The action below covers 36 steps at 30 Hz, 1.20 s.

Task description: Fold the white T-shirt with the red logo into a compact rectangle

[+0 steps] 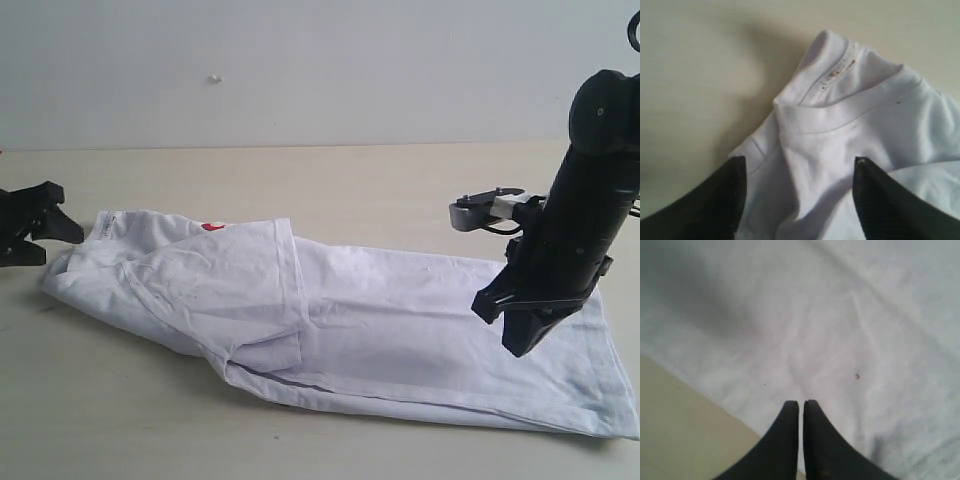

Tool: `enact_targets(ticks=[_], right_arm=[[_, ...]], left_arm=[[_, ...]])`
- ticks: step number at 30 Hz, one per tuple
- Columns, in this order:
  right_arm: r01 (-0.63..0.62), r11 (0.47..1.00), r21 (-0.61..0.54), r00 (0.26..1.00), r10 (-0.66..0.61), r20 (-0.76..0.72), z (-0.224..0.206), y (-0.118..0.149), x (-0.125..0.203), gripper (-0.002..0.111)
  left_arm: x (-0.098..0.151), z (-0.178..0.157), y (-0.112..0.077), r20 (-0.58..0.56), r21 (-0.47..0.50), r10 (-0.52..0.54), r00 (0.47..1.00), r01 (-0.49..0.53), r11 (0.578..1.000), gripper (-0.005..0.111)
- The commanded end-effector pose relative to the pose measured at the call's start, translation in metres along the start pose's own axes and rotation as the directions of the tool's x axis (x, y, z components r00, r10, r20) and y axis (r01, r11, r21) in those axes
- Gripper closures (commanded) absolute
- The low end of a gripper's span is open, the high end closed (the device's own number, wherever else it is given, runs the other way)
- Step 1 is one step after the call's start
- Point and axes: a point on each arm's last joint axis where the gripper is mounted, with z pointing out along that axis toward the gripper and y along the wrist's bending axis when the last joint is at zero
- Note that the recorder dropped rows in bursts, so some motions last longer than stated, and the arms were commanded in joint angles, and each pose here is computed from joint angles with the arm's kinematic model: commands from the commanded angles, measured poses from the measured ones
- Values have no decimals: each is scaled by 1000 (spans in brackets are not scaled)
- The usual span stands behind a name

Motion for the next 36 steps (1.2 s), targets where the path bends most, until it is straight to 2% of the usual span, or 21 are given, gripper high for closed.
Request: enact_targets(ticks=[1,6,11,14,15,18,24,25,27,29,30,33,36], right_arm=[[30,999,-21,999,-29,20,-3,3,0,103],[28,999,-25,999,-27,27,-3,3,-1,103],[24,999,-30,999,-23,30,-3,4,-1,103],[24,999,-30,999,-23,30,-3,4,-1,103],[24,999,-30,999,-23,30,-3,4,-1,103],[24,999,-30,999,-23,30,-3,4,-1,103],[24,999,-30,999,-23,30,-3,4,-1,103],[23,999,-32,999,-22,30,-3,4,-1,103],[23,999,-32,999,-22,30,-3,4,-1,103],[21,999,-36,999,-20,30,-3,4,-1,103],[21,999,-39,999,-20,27,-3,4,-1,103],[21,999,-41,1000,-20,22,-3,5,-1,103],[21,999,-43,1000,-20,19,-3,5,0,103]], left_arm=[[0,8,7,5,-17,20,1000,-20,1000,46],[-4,8,12,38,-73,96,995,-93,993,46],[7,24,19,-26,-40,113,993,-113,993,46],[11,32,15,-38,63,148,988,-145,987,46],[12,34,9,-35,148,163,986,-156,977,46],[18,41,-1,-100,309,184,978,-145,940,46],[30,46,-22,-175,436,231,957,-135,890,47],[32,47,-27,-187,457,243,952,-135,879,51],[37,50,-35,-206,479,273,940,-146,866,67],[39,52,-40,-219,485,280,935,-145,863,90],[41,53,-43,-227,488,290,930,-149,860,105],[45,53,-44,-256,494,323,911,-163,854,107],[43,49,-43,-273,489,291,917,-128,863,107]])
